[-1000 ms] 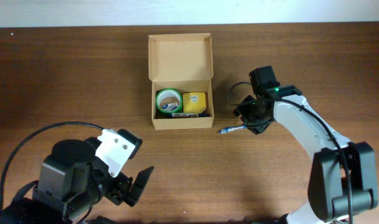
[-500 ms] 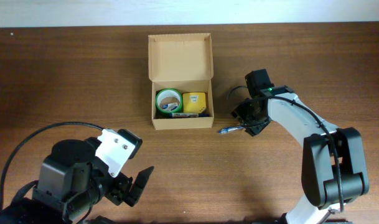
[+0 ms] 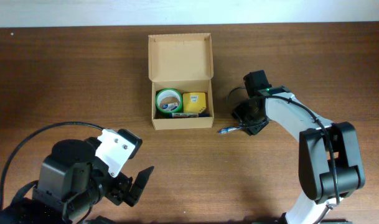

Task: Pack container
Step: 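Close the right gripper on the blue pen beside the box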

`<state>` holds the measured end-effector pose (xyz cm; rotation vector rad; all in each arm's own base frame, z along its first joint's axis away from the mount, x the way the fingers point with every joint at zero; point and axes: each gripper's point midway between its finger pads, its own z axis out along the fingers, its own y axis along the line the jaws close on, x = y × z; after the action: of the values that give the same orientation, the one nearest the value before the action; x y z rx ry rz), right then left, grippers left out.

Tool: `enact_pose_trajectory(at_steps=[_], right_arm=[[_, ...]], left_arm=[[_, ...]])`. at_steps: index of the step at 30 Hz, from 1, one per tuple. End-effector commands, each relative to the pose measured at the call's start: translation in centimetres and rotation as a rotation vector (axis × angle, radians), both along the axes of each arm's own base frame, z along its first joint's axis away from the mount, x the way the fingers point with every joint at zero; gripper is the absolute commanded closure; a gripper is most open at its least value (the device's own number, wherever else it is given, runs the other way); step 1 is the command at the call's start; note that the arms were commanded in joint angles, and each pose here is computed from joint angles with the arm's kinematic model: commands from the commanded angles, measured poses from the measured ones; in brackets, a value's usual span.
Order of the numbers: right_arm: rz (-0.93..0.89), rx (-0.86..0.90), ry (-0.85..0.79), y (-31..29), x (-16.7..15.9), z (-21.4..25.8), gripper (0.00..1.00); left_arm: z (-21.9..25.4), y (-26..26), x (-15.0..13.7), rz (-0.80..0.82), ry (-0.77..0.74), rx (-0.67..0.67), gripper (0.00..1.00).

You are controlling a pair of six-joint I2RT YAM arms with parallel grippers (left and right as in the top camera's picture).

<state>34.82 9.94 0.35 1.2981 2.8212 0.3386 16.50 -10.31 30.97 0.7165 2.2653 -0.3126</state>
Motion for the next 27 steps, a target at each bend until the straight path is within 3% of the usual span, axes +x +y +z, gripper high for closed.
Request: enact_pose_trajectory(at_steps=[1,9,13,21,27], right_arm=[[-0.015,-0.022,0.024,-0.5,-0.3,-1.1,0.55],[-0.025,-0.028,0.06,-0.6,-0.7,-2.2,0.56],[-0.026,-0.026,0.046,-0.6,-0.4,-2.2,0.73],[-0.026,-0.025,0.039,-0.6,-0.2,-2.2,0.96],[-0.003,-0.023,0.022,-0.5,0.2,-2.0,0.96]], left_arm=[[0.6,-0.2,-0.2,-0.026,-0.022,-0.005,0.01],[0.6,-0.2,-0.2,-0.026,-0.022,-0.005,0.0],[0.6,-0.2,-0.2,-0.026,-0.022,-0.005,0.0],[0.6,-0.2,-0.2,-0.026,-0.022,-0.005,0.0],[0.6,-0.2,-0.2,-0.026,-0.022,-0.005,0.0]])
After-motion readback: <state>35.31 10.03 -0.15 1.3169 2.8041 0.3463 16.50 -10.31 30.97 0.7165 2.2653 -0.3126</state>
